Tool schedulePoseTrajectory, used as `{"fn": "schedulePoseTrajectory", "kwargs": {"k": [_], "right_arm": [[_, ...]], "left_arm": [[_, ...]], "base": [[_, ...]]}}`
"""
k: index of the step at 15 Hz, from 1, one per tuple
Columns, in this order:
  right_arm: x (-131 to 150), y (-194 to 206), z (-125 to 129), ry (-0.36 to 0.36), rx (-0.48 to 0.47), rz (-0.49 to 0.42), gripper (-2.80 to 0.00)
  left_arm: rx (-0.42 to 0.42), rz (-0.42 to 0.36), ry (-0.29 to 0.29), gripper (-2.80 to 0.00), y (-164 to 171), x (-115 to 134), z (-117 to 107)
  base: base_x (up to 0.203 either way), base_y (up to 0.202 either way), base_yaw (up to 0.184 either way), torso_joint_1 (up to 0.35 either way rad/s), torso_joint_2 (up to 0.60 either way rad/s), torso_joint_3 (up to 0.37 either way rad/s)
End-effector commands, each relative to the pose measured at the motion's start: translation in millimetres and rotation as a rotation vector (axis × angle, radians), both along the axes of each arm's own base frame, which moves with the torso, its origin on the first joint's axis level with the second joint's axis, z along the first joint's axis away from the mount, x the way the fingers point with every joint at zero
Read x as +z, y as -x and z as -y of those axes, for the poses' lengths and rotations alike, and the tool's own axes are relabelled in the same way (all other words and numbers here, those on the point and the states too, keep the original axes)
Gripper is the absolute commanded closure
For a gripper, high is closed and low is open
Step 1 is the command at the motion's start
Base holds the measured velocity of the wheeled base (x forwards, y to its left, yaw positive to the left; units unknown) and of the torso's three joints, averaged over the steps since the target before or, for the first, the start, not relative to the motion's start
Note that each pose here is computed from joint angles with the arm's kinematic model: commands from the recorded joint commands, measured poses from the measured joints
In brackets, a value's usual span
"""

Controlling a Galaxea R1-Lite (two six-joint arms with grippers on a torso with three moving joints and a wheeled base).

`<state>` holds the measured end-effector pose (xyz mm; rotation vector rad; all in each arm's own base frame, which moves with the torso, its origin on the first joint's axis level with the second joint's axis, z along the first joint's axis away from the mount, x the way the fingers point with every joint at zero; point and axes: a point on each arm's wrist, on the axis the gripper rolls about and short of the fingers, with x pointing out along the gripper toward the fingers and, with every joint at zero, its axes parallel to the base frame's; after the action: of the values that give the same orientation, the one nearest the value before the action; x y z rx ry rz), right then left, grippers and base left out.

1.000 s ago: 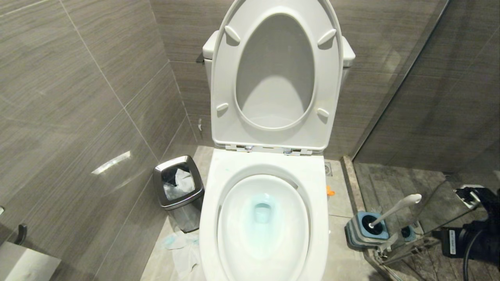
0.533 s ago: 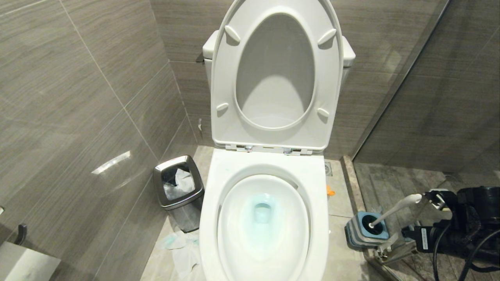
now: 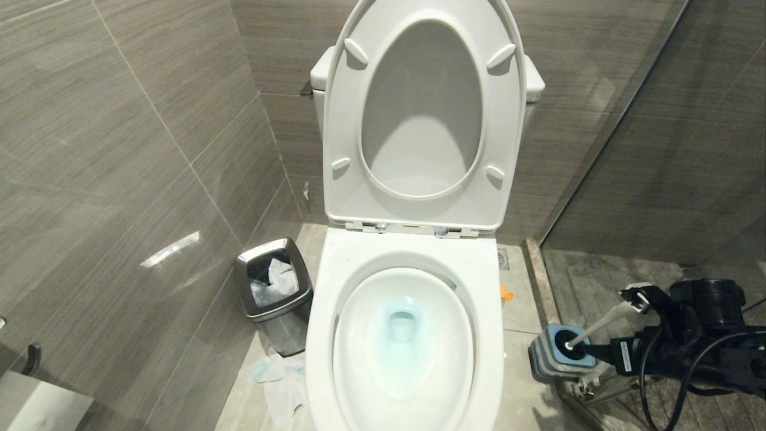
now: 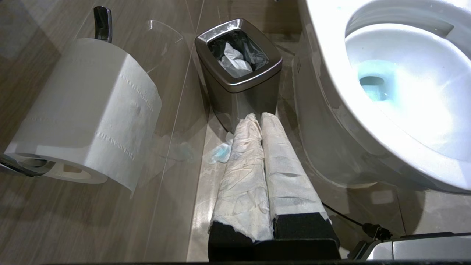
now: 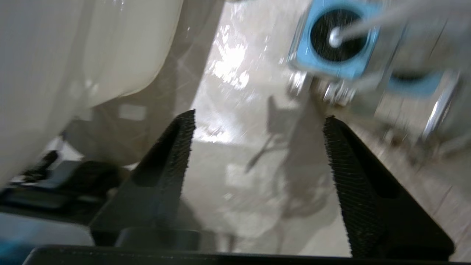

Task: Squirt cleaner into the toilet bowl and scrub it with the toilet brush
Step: Pour in the cleaning agent

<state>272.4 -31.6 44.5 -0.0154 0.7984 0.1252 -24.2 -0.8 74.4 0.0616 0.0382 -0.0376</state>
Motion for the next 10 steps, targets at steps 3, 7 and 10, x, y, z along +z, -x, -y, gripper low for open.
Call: {"fn": "schedulePoseTrajectory", "kwargs": {"k": [3, 7, 10], "right_arm": [[-22, -17, -3, 0.129, 0.152, 0.029, -2.80], [-35, -31, -4, 0.151, 0.166, 0.096, -2.80], [-45, -57, -10, 0.122, 0.146, 0.162, -2.80]], "left_arm": [[0.001, -0.001, -0.001, 0.00, 0, 0, 0], [0.001, -0.001, -0.001, 0.00, 0, 0, 0], [0.001, -0.001, -0.001, 0.00, 0, 0, 0]], "base": [[0.000, 0.000, 0.000, 0.000, 0.00, 0.000], [0.000, 0.000, 0.000, 0.000, 0.00, 0.000], [0.000, 0.000, 0.000, 0.000, 0.00, 0.000]]}}
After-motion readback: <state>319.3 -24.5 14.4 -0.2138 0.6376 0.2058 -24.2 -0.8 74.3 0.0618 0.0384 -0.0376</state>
